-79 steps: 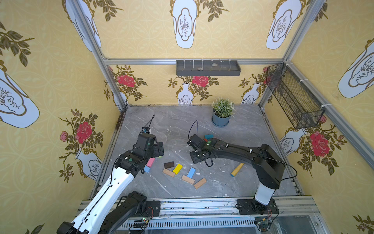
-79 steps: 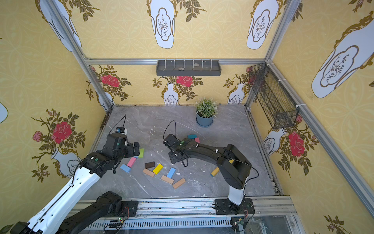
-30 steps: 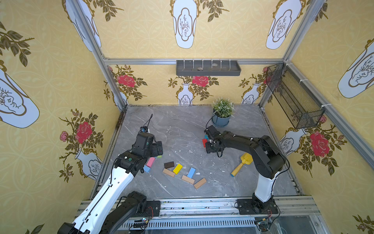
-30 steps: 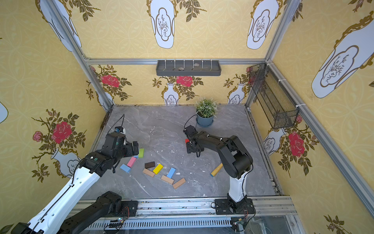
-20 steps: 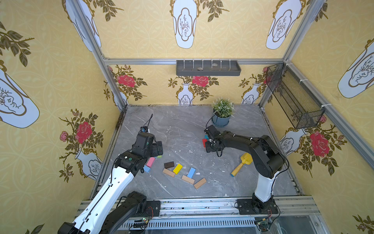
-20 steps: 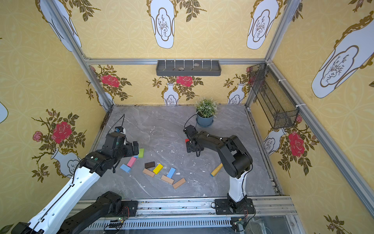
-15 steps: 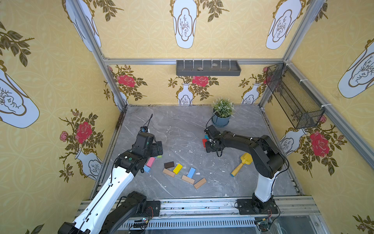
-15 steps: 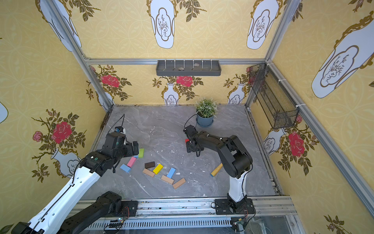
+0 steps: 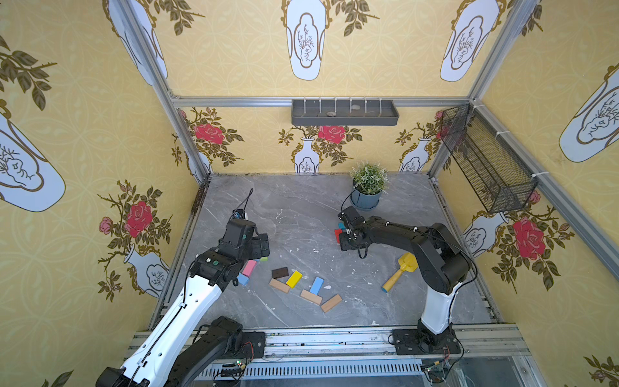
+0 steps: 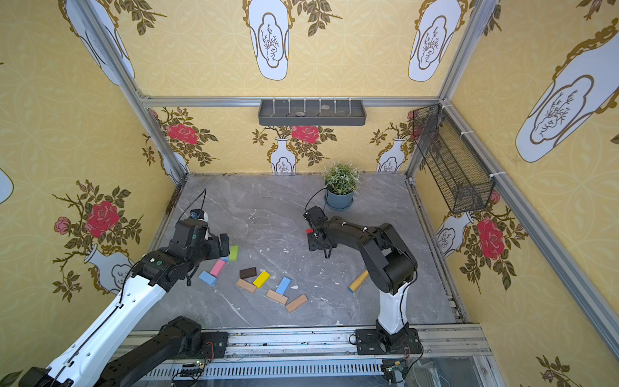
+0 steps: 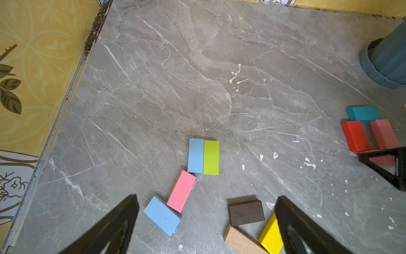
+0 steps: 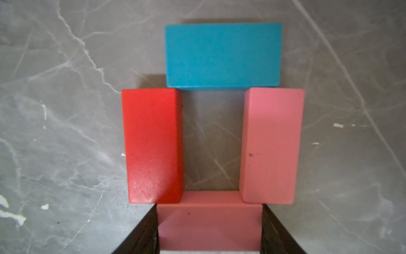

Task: Assemble the number 8 with building blocks
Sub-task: Assemble the building block at the center of the board.

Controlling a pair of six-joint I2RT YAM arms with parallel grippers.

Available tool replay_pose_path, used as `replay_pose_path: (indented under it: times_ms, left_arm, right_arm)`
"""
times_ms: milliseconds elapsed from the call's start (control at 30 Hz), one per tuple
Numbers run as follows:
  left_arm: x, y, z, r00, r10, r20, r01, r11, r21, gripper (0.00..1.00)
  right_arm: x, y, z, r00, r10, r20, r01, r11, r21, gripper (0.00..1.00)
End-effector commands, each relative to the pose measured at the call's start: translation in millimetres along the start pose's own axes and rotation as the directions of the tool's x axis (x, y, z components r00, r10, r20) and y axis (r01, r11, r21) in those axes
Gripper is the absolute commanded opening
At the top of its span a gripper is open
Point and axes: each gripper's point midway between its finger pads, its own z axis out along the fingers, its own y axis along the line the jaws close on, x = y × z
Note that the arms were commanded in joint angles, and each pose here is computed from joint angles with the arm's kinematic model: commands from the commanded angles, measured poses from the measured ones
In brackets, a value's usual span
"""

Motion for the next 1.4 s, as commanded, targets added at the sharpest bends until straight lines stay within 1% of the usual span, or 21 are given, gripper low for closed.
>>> replay_pose_path:
  times_ms: [0,400,667,867,1000,1100,1233,1367]
  left_arm:
    - [1,0,1,1.0,0.003,0.001,-0.003,1.0,0.0,1.0]
    - [0,0,0,1.0,0.0,0.007,0.0,1.0,0.002,1.0]
    - [0,0,0,1.0,0.0,0.007,0.0,1.0,0.004,1.0]
    - [0,0,0,1.0,-0.001,0.007,0.001,1.0,0.003,1.0]
    - [0,0,0,1.0,-0.001,0.006,0.001,1.0,0.003,1.0]
    - [1,-1,1,1.0,0.0,0.001,0.0,1.0,0.004,1.0]
    - [1,-1,2,1.0,0.002,-0.004,-0.002,1.0,0.005,1.0]
    - [1,-4,2,1.0,0.002,-0.005,-0.002,1.0,0.019,1.0]
  right_arm:
    - [26,-1,7,0.995,0.002,-0.103,-0.003,1.0,-0.013,0.67]
    - [26,0,3,0.995,0.004,-0.1,-0.006,1.0,-0.021,0.73]
    - [21,0,-13,0.997,0.016,-0.076,-0.019,0.999,-0.034,0.8]
    - [12,0,-42,0.999,0.025,-0.025,-0.026,0.999,-0.047,0.87]
    - [1,1,-74,0.999,0.022,0.04,-0.02,0.998,-0.06,0.9]
    - [-7,7,-98,0.996,0.013,0.092,-0.005,0.995,-0.095,0.91]
    - [-10,26,-123,0.989,-0.024,0.143,0.046,0.987,-0.153,0.92]
    - [-5,49,-133,0.98,-0.104,0.17,0.134,0.975,-0.175,0.93]
